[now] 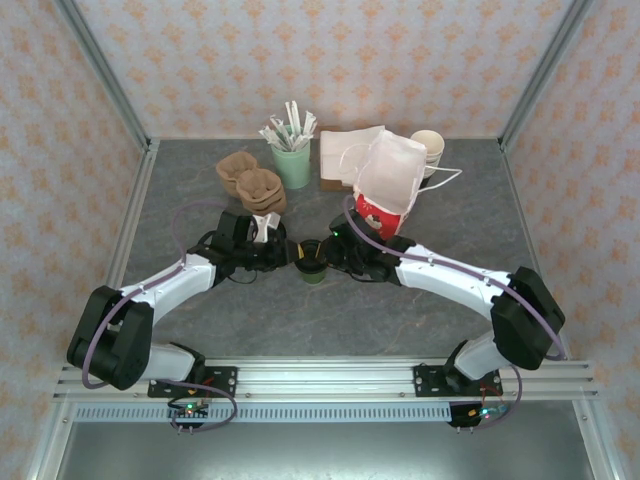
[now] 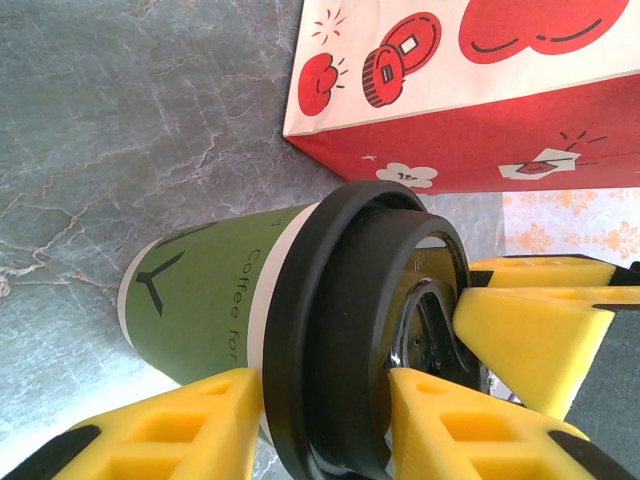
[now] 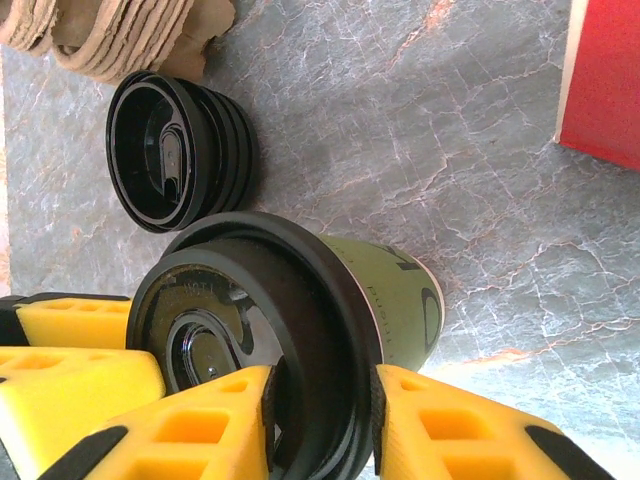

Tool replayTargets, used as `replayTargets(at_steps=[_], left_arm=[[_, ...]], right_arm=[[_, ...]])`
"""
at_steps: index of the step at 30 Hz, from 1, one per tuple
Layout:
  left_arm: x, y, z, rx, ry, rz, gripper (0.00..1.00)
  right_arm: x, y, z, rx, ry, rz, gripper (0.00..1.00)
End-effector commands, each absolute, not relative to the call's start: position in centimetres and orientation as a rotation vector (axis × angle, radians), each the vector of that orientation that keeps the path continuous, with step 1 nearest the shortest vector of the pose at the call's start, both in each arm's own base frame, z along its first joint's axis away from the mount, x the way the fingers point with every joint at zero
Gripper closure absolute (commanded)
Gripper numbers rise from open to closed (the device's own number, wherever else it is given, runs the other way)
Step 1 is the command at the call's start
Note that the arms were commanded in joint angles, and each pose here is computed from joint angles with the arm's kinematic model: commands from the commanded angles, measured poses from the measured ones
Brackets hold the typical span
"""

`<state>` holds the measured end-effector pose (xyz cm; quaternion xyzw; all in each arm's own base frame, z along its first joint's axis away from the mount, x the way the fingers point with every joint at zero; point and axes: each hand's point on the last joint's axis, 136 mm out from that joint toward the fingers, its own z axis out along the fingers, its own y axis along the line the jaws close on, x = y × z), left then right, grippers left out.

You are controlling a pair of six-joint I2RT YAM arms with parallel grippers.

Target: Pack the takeout coffee

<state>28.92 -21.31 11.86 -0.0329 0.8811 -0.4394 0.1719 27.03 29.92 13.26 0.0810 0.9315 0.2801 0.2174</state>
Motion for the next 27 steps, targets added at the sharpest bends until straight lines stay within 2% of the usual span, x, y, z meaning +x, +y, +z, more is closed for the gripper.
replayTargets(at_steps=[1,20,27], left_arm=[[27.3,-19.8,8.1,-0.181,2.653,-1.124,0.62],[26.3,-19.0,5.8,-0.196,2.696,-1.073,0.63],[26.5,-19.2,7.6,-0.187,2.653,-1.095,0.62]], right_arm=[[26.1,29.3,10.7,0.264,2.644,0.733,0.70],[25.4,28.9,8.7,0.290,2.672,0.719,0.69],[25.5,28.9,9.1,0.289,2.659,0.726,0.69]])
